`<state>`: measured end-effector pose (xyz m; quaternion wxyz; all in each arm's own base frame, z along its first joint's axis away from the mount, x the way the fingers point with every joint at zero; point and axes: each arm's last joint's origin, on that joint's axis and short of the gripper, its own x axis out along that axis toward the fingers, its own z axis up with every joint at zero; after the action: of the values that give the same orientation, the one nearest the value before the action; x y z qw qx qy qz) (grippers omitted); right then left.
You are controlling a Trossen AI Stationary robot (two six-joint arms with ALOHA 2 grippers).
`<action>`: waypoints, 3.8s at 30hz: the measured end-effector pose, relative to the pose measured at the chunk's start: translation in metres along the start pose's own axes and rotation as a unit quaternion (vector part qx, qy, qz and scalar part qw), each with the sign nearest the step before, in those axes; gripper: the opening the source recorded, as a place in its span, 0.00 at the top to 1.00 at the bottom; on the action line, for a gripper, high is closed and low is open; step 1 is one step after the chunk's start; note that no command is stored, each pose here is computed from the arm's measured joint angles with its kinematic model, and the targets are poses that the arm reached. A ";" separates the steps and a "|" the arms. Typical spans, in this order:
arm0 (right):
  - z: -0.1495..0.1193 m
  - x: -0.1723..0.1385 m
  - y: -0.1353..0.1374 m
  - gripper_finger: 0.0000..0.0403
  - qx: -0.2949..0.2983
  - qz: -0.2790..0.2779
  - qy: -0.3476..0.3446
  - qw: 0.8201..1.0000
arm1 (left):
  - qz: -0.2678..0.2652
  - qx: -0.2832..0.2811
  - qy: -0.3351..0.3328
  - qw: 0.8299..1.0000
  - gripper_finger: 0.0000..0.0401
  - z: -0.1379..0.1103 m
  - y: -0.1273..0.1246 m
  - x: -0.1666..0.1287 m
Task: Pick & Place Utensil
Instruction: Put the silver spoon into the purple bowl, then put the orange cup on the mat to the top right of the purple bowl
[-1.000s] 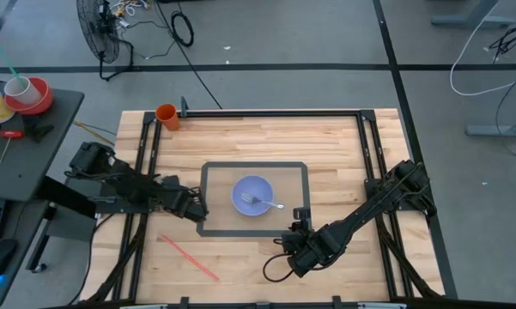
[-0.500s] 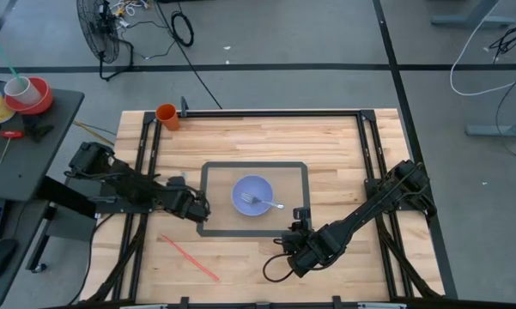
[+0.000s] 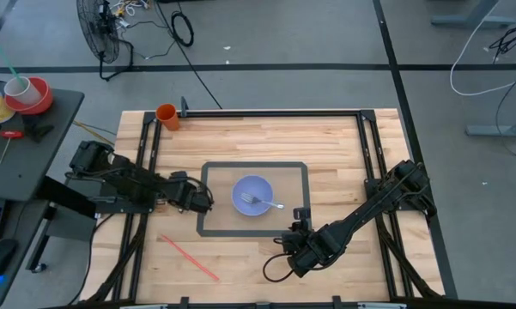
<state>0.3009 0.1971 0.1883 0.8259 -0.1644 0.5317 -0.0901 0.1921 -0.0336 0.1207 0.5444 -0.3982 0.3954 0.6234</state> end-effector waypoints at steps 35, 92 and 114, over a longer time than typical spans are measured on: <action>-0.033 -0.024 -0.006 0.74 0.019 -0.083 0.088 0.992 | -0.260 0.149 -0.215 0.929 0.93 0.007 -0.078 -0.119; -0.049 -0.055 0.004 0.74 0.072 -0.087 0.049 0.992 | -0.321 0.325 -0.258 0.851 0.86 -0.033 -0.175 -0.046; -0.047 -0.055 0.005 0.74 0.067 -0.091 0.033 0.993 | -0.431 0.380 -0.199 0.794 0.71 -0.005 -0.113 -0.151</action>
<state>0.2350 0.2110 0.2153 0.8055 -0.1531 0.5343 -0.2054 0.3179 -0.0827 0.2516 0.9309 -0.1552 0.2708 0.1898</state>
